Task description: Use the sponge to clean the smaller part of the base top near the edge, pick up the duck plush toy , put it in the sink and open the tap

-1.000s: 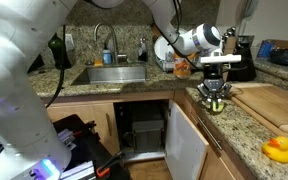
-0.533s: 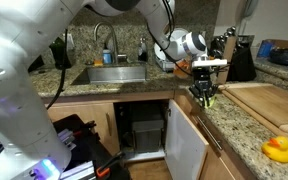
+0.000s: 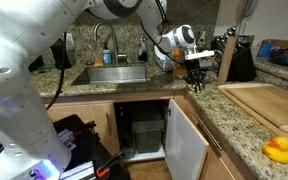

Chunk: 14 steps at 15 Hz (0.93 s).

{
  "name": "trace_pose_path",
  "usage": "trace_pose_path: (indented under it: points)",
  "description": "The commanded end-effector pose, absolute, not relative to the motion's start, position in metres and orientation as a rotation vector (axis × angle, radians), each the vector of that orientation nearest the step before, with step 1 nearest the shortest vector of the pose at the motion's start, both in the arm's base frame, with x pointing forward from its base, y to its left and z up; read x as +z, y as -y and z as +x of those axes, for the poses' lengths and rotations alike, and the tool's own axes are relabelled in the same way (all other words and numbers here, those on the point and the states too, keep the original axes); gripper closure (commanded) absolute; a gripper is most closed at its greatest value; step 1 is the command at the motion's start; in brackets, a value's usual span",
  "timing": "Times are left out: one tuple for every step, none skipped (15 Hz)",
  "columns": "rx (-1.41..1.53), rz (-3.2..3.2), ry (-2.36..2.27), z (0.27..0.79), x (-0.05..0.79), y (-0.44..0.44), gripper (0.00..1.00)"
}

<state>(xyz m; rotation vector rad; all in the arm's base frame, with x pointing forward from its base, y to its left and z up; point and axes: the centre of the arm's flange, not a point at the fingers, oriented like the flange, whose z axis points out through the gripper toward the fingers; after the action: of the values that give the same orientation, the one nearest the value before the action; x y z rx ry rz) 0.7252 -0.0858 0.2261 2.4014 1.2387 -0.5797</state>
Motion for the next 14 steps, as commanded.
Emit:
trace_pose_path:
  points:
    - [-0.541, 2.361, -1.225, 0.723, 0.233, 0.113, 0.96]
    - [-0.553, 2.347, -1.187, 0.716, 0.238, 0.127, 0.96]
    - [-0.583, 2.332, -1.147, 0.708, 0.244, 0.145, 0.96]
    - [-0.616, 2.321, -1.1, 0.699, 0.25, 0.165, 0.96]
    - [-0.639, 2.312, -1.05, 0.691, 0.257, 0.181, 0.96]
    - [-0.674, 2.325, -1.001, 0.682, 0.262, 0.203, 0.96]
    - [-0.707, 2.349, -0.968, 0.672, 0.268, 0.219, 0.96]
    - [-0.748, 2.408, -0.925, 0.661, 0.271, 0.239, 0.96]
    - [-0.79, 2.448, -0.883, 0.651, 0.272, 0.257, 0.96]
    - [-0.836, 2.495, -0.848, 0.637, 0.275, 0.271, 0.96]
    - [-0.897, 2.534, -0.795, 0.626, 0.276, 0.284, 0.96]
    - [-0.939, 2.563, -0.729, 0.614, 0.279, 0.296, 0.96]
    - [-0.985, 2.588, -0.675, 0.604, 0.283, 0.307, 0.96]
    - [-1.03, 2.615, -0.623, 0.591, 0.285, 0.317, 0.96]
